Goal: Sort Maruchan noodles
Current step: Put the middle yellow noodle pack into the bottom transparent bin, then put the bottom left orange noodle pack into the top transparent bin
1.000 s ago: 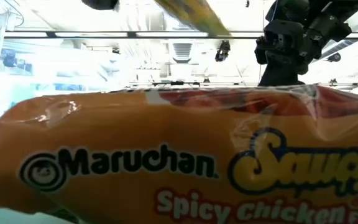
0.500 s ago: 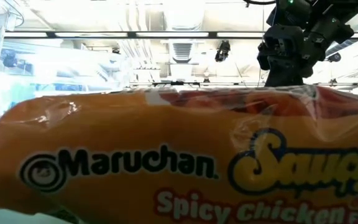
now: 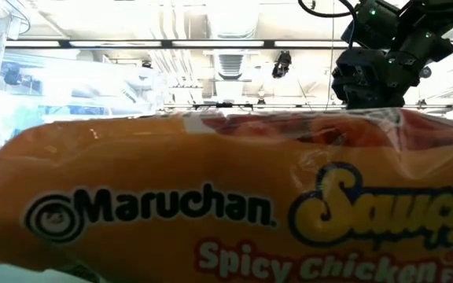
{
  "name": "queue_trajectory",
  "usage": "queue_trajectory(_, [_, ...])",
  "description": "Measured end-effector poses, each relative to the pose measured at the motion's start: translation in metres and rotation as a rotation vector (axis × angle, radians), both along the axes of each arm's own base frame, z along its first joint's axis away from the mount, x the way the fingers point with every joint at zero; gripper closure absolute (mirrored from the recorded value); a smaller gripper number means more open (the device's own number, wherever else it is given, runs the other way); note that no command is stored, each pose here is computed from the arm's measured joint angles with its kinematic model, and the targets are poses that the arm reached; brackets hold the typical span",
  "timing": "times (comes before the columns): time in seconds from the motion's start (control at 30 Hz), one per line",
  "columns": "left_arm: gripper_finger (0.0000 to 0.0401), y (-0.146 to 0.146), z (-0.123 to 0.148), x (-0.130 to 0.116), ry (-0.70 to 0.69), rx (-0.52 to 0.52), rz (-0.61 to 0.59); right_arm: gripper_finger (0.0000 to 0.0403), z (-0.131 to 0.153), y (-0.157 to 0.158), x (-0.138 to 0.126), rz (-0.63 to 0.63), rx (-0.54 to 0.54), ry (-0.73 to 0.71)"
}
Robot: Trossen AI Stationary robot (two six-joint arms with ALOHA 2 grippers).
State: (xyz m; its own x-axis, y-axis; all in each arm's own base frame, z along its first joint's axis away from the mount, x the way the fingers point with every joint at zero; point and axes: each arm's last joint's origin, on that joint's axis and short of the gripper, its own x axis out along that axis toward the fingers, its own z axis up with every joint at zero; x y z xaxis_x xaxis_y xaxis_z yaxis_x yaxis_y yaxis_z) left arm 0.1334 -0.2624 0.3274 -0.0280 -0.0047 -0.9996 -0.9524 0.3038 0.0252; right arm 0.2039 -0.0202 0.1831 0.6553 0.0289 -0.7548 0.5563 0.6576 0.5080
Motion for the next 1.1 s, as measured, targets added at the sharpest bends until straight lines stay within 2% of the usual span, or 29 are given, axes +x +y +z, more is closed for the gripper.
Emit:
queue_trajectory(0.53, [0.0284,-0.010,-0.039,0.007,0.039,0.037,0.017,0.0284,-0.003,0.000,-0.002,0.024,-0.022,0.009])
queue_trajectory(0.77, [0.0266,-0.020,-0.058,0.011,0.136,0.056,0.032,0.0284,-0.009,0.000,-0.005,0.026,-0.021,0.028])
queue_trajectory(0.97, [0.0257,-0.025,-0.064,0.014,0.149,0.042,0.043,0.0284,-0.013,0.001,-0.007,0.025,-0.019,0.041])
queue_trajectory(1.1, [0.0253,-0.022,-0.058,0.012,0.161,0.065,0.048,0.0284,-0.013,0.001,-0.007,0.025,-0.019,0.042])
